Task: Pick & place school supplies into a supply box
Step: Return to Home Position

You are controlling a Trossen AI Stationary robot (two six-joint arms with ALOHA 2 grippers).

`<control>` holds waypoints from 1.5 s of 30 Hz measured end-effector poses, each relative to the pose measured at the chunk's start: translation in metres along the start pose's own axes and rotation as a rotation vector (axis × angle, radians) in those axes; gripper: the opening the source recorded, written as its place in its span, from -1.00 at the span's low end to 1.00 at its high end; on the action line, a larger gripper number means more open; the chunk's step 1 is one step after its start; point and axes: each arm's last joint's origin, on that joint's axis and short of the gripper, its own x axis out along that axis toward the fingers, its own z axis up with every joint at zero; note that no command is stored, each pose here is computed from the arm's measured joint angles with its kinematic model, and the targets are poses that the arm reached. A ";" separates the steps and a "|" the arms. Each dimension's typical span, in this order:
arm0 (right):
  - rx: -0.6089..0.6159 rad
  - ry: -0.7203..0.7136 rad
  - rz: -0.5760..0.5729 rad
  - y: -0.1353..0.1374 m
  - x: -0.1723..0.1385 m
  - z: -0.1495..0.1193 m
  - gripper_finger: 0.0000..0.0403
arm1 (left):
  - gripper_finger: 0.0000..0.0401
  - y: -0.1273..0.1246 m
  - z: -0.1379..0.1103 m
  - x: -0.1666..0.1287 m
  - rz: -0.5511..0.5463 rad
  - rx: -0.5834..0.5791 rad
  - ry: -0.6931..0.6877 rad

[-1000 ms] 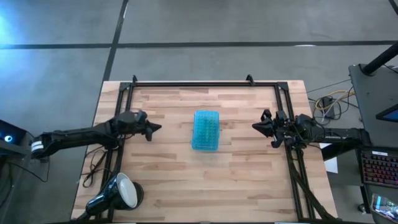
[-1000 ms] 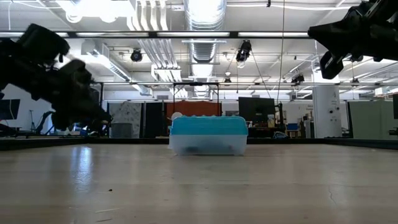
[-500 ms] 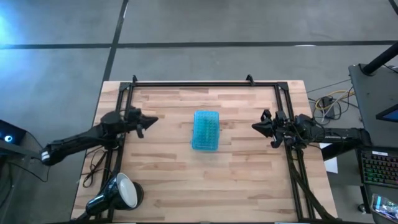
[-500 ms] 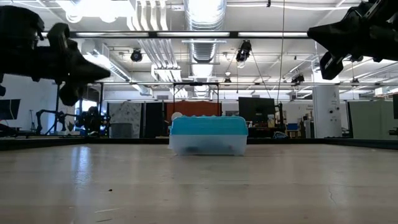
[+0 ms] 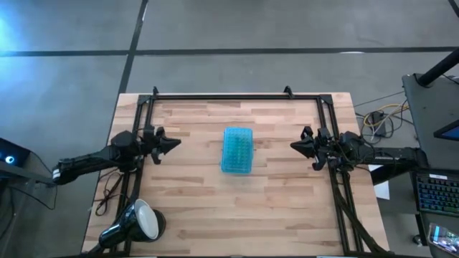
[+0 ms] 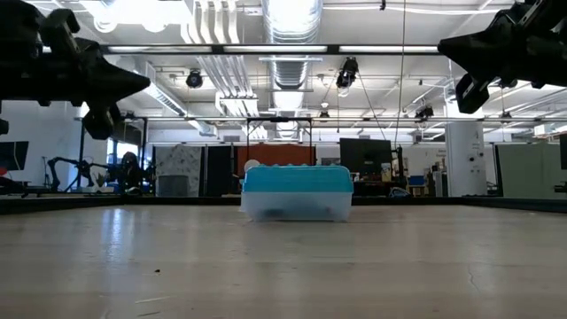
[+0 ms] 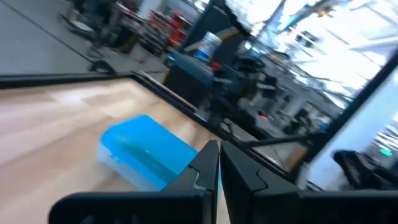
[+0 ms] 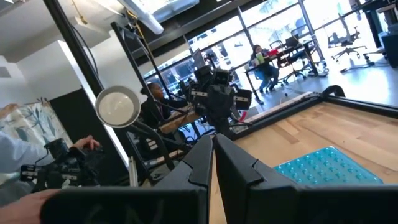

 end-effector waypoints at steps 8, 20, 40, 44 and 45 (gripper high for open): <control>0.000 0.000 0.000 0.000 0.000 0.000 -0.94 | -1.00 -0.004 -0.005 0.000 -0.033 -0.004 0.041; 0.000 0.000 0.000 0.000 0.000 0.000 -0.94 | -1.00 -0.003 -0.006 0.000 0.008 0.348 0.036; 0.000 0.000 0.000 0.000 0.000 0.000 -0.94 | -1.00 -0.018 -0.017 -0.001 -0.157 0.467 0.101; 0.000 -0.001 0.000 0.000 0.000 0.000 -0.94 | -1.00 -0.017 -0.016 -0.001 -0.134 0.473 0.091; 0.000 -0.001 0.000 0.000 0.000 0.000 -0.94 | -1.00 -0.016 -0.016 -0.001 -0.124 0.486 0.085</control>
